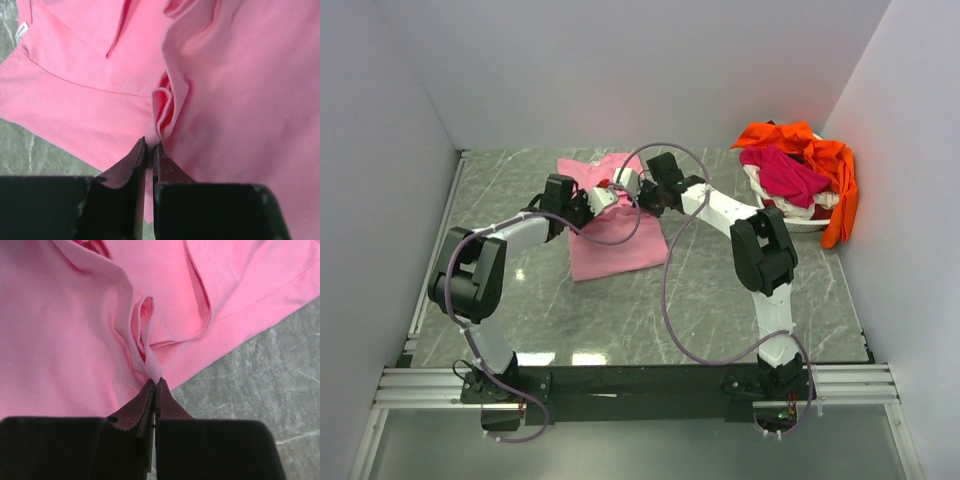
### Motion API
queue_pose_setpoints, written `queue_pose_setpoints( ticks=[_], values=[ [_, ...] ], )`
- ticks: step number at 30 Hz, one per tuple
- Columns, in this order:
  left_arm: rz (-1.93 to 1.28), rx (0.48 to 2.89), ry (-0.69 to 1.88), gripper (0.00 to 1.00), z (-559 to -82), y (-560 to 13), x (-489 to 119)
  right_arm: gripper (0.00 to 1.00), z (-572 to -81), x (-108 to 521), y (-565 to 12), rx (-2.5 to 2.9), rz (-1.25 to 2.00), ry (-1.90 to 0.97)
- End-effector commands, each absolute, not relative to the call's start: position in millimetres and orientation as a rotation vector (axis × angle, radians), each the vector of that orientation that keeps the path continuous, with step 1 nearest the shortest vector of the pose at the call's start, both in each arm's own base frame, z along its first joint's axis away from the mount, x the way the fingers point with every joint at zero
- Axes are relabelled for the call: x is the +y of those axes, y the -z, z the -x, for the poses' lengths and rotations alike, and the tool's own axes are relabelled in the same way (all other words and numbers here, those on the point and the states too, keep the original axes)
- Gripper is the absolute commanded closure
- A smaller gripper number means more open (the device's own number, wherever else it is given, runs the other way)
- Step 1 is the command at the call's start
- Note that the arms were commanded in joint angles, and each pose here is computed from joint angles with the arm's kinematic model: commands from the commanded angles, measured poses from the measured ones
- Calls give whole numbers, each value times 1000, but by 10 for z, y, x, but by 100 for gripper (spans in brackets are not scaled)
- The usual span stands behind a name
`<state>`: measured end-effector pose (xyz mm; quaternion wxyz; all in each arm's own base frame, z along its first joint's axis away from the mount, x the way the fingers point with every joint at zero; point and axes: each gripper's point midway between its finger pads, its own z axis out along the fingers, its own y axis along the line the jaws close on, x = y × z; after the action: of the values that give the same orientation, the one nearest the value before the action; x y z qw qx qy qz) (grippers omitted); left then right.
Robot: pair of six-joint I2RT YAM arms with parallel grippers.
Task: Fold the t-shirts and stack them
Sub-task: Fold the tshirt
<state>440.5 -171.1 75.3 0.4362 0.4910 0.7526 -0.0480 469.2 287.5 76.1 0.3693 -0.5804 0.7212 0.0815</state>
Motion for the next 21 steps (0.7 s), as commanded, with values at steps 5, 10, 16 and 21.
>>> queue_pose_setpoints(
  ticks=[5, 10, 16, 21],
  values=[
    [-1127, 1820, 75, 86, -4733, -1032, -1746, 81, -5009, 2857, -921, 1858, 1362, -135],
    [-834, 1755, -30, 26, -4883, -1520, -1439, 38, -5258, 2719, -1223, 1892, 1073, -77],
    [-816, 1645, -1, 15, -4532, -2160, -1283, 37, -5175, 2483, -1595, 1853, 1030, -133],
    [-1140, 1530, 135, 18, -3603, -2001, -1689, 34, -4216, 2544, -1601, 1574, 1600, -355]
  ],
)
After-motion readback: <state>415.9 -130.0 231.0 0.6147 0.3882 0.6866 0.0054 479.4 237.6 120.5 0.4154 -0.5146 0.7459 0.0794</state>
